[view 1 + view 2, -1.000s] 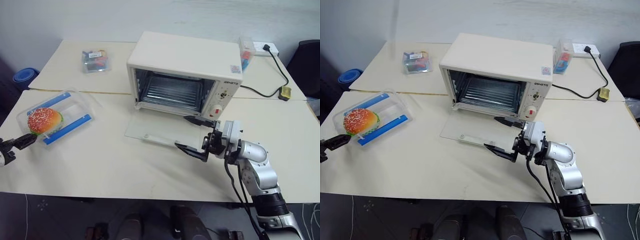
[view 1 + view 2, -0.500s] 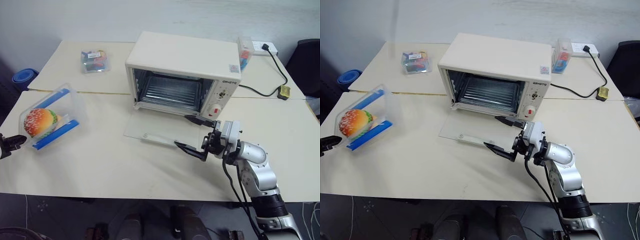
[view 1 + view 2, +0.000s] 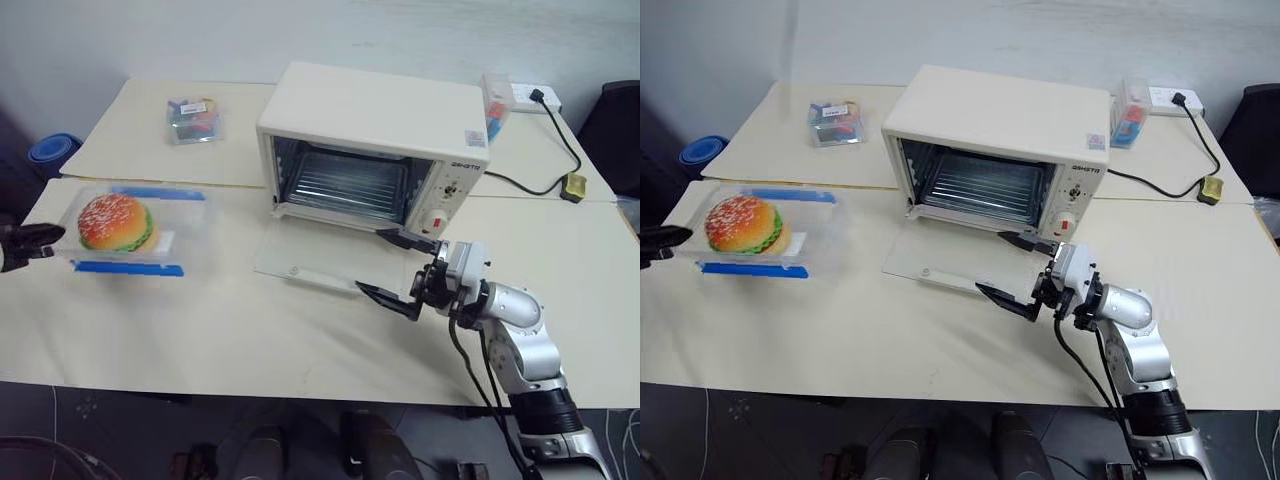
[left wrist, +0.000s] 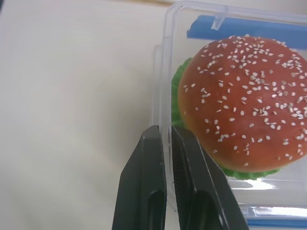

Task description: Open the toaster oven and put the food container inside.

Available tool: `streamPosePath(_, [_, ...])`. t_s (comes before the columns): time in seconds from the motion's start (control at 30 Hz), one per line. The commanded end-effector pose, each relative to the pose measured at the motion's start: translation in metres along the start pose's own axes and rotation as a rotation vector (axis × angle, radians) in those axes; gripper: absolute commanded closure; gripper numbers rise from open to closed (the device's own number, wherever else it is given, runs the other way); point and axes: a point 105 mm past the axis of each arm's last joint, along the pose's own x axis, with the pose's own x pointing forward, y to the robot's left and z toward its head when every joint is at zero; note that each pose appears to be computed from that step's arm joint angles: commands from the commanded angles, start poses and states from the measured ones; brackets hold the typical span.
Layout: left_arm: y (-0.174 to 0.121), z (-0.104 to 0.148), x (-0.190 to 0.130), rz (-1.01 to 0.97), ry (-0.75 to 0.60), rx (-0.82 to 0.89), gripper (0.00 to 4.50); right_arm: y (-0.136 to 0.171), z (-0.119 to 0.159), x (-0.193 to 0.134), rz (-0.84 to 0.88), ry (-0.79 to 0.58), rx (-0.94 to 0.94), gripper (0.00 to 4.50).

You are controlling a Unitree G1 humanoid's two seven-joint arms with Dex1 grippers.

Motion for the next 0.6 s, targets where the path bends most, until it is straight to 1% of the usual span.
streamPosePath(0.03, [-0.050,0.018,0.001,-0.161,-0.033,0.085,4.49,-0.006,0.004,-0.015,-0.052,0.017,-0.034,0.00])
streamPosePath(0.23, [-0.108,0.019,0.013,-0.332,-0.010,0.153,4.49,-0.002,0.002,-0.029,-0.091,0.055,-0.023,0.00])
streamPosePath(0.27, [-0.117,0.018,0.018,-0.354,-0.005,0.163,4.49,-0.001,0.002,-0.030,-0.096,0.059,-0.020,0.00])
streamPosePath(0.33, [-0.148,0.017,0.034,-0.422,-0.011,0.189,4.49,0.001,0.001,-0.034,-0.115,0.068,-0.018,0.00])
streamPosePath(0.4, [-0.173,0.024,0.048,-0.450,-0.050,0.182,4.49,0.000,0.001,-0.038,-0.145,0.080,-0.025,0.00])
streamPosePath(0.53, [-0.197,0.029,0.063,-0.449,-0.073,0.196,4.49,0.001,0.002,-0.047,-0.191,0.100,-0.030,0.00])
streamPosePath(0.6, [-0.200,0.028,0.070,-0.420,-0.073,0.207,4.49,0.002,0.002,-0.051,-0.210,0.108,-0.030,0.00])
